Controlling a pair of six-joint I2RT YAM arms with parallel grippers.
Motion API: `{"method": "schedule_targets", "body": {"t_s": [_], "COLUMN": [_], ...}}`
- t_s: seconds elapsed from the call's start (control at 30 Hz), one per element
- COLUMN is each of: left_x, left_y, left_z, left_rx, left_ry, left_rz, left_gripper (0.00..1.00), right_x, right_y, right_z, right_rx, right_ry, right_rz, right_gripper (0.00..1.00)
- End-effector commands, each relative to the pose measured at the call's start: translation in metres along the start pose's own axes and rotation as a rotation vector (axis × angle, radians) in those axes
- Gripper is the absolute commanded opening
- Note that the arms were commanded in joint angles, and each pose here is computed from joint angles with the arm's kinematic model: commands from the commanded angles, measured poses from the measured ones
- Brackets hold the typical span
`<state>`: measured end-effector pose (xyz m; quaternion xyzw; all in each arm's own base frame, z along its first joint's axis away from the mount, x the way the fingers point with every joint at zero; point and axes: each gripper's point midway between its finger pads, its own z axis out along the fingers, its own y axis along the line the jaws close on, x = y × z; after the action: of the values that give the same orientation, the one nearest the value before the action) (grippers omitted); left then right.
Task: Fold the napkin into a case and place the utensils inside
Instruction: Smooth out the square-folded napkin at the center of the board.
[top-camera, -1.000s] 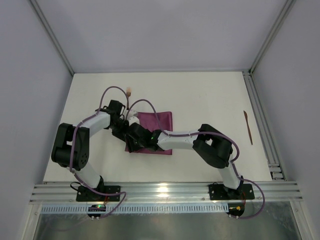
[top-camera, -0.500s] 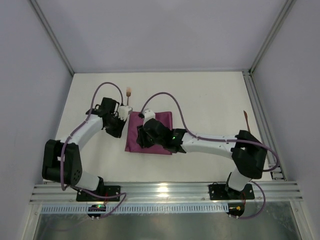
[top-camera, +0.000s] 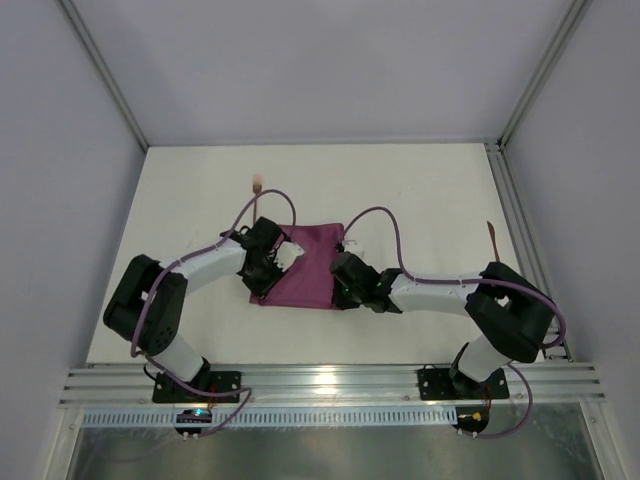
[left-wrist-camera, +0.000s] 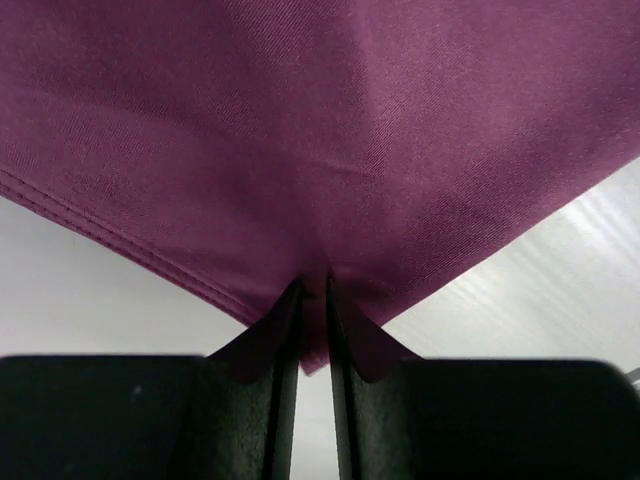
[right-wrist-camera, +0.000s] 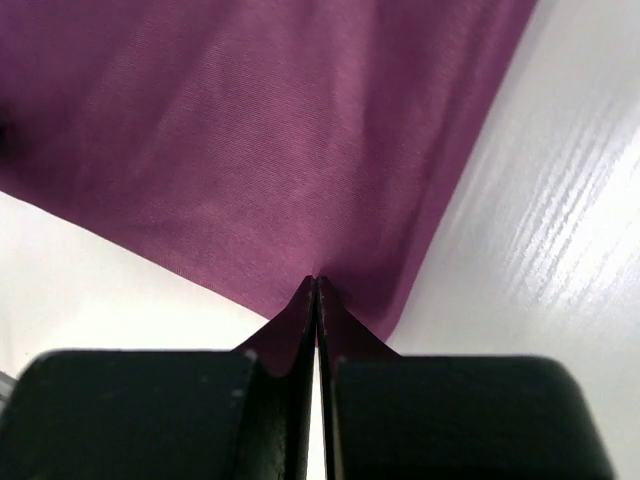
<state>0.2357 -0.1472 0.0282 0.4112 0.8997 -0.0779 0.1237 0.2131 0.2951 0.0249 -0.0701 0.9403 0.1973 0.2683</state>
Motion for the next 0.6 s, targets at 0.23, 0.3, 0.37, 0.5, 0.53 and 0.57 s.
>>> {"method": "schedule_targets", "body": {"t_s": [0.23,0.3,0.37,0.5,0.53,0.57], "left_x": [0.040,0.042,0.047,0.047,0.046,0.044], "left_y": [0.025,0.026,0.025,0.024,0.024,0.023], "left_z": [0.013,0.013,0.015,0.011,0.009,0.007], "left_rx": [-0.149,-0.150,-0.147,-0.148,-0.147,-0.148], "left_ry": [0.123,0.132,0.146,0.132,0.123,0.112], "left_rz": [0.050,0.056,0.061,0.073,0.075,0.077], "left_gripper": [0.15,0.15,0.15,0.15,0.15,0.15], "right_x": [0.029,0.035,0.037,0.031,0.028,0.027], "right_y": [-0.033,-0.038,-0.040,-0.038,-0.038,-0.039], "right_z": [0.005,0.005,0.004,-0.006,-0.008,-0.013], "right_rx": [0.073,0.085,0.088,0.078,0.082,0.086], "right_ry": [0.054,0.067,0.072,0.057,0.048,0.046], "right_rz": [0.147,0.154,0.155,0.148,0.140,0.126], "right_gripper": [0.03,0.03,0.03,0.03,0.03,0.03]}}
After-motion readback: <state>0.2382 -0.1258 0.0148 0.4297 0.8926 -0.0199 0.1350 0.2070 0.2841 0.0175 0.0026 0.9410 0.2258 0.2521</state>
